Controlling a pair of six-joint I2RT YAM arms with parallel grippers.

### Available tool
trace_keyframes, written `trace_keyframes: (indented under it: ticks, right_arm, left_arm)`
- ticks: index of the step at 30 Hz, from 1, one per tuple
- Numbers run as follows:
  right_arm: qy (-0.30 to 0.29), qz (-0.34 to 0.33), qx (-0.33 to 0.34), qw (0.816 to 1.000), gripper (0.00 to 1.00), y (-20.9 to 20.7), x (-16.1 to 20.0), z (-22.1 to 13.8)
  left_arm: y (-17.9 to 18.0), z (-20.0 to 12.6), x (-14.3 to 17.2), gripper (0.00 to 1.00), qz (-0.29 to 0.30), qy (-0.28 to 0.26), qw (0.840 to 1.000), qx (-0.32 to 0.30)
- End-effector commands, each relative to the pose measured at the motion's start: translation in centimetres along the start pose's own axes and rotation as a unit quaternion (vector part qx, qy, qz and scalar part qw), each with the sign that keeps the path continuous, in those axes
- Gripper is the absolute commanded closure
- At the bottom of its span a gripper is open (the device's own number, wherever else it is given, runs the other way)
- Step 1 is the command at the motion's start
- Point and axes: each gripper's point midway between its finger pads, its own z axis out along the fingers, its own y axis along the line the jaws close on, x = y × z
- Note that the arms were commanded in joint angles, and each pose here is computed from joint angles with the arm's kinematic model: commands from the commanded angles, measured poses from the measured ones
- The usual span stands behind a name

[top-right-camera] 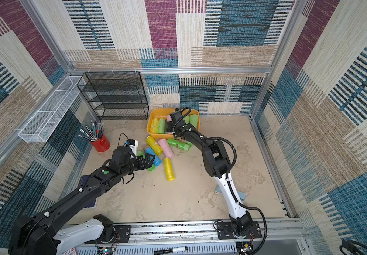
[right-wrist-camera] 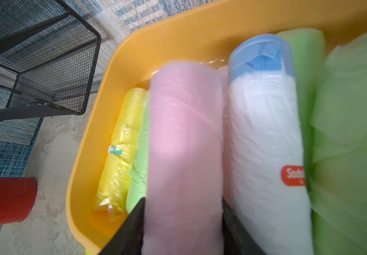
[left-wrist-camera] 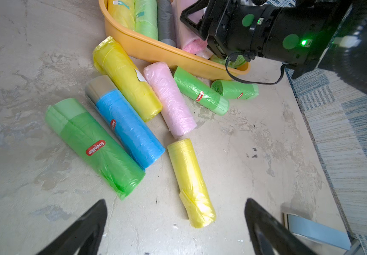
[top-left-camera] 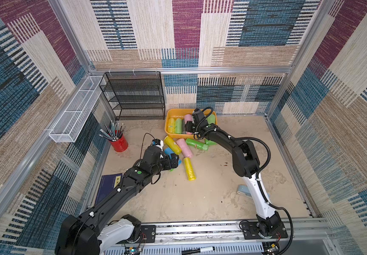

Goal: Put the roll of trash bags into the storage box
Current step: Place the roll of trash bags in the storage box.

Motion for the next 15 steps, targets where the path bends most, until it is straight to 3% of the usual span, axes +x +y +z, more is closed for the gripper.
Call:
trace_keyframes:
  ticks: [1,8,15]
  right_arm:
    - [-0.023,0.0,-0.01,1.0,0.45,0.9,-1.9,-1.0]
    - [-0.038,-0.006,-0.034,0.999,0.37,2.6,-3.8,-3.4]
    - [-0.074,-0.014,-0.05,0.996,0.01,3.9,-6.3,-8.0]
  left_arm:
    - [0.2,0.1,0.0,0.02,0.012,0.001,1.0,-0.006]
    - [0.2,0.6,0.2,0.01,0.014,0.013,1.0,-0.007]
    - [-0.2,0.4,0.0,0.01,0.013,0.015,1.0,-0.002]
